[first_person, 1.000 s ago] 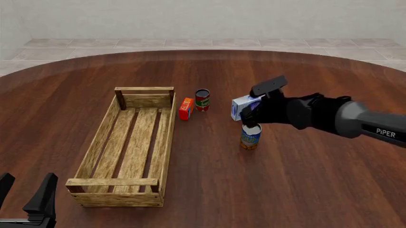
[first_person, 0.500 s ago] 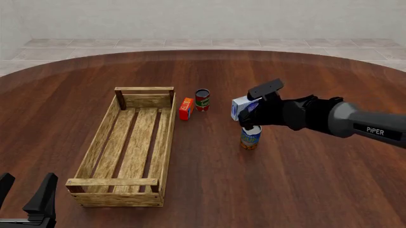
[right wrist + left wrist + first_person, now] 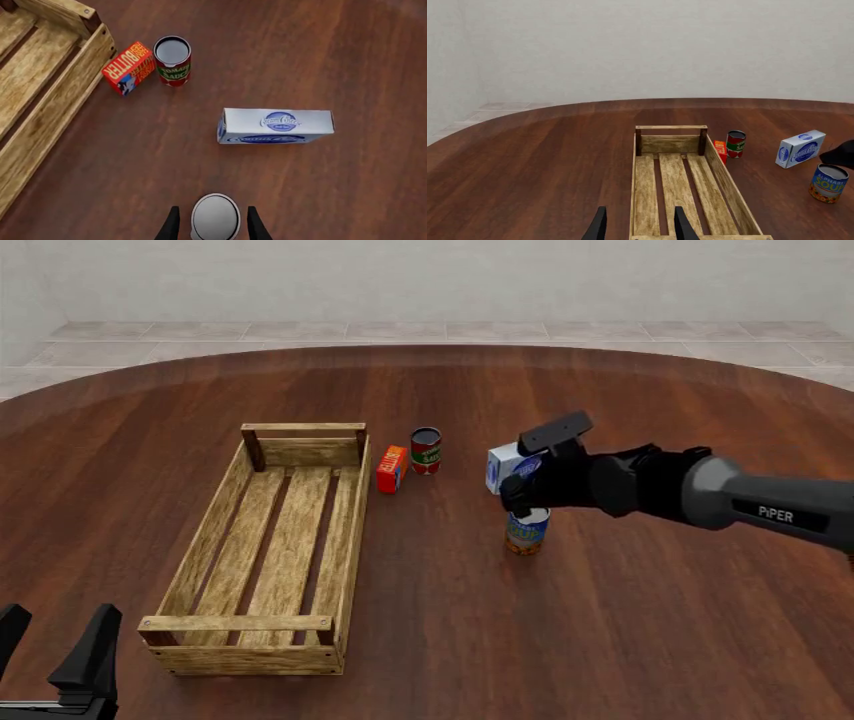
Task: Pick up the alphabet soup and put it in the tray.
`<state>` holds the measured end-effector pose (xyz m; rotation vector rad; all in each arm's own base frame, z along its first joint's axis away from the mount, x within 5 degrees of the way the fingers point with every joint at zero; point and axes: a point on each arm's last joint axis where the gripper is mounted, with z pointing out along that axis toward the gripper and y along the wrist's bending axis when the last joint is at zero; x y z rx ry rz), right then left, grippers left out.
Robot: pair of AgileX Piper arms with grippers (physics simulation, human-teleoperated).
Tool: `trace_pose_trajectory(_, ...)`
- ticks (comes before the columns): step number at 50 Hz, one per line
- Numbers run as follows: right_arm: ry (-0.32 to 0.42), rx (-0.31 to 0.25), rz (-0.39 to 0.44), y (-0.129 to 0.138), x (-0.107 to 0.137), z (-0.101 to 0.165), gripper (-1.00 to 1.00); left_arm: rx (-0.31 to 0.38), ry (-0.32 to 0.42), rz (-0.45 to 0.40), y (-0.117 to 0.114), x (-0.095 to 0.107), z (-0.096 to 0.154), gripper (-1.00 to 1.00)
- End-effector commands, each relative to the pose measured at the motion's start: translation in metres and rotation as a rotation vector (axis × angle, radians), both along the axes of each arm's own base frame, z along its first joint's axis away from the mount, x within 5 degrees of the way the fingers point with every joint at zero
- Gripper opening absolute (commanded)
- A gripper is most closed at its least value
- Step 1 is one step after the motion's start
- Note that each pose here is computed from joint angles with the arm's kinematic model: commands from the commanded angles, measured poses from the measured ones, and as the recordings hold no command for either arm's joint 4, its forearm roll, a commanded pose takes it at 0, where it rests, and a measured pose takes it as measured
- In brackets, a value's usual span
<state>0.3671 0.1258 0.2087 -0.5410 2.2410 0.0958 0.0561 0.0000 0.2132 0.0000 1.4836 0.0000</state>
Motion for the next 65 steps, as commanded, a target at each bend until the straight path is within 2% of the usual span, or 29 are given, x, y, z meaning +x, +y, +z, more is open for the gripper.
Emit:
trace_pose_trajectory(1,0.006,-0.005,0.001,0.0,0.002,-0.003,1.0,0.0,0.0,0.0,0.0,0.0,0.0,1.0)
trace_pose_trajectory(65,0.048,-0.029,-0.002,-0.002,0.012,-0.028,1.0,0.0,0.0,0.0,0.0,0.0,0.0,1.0)
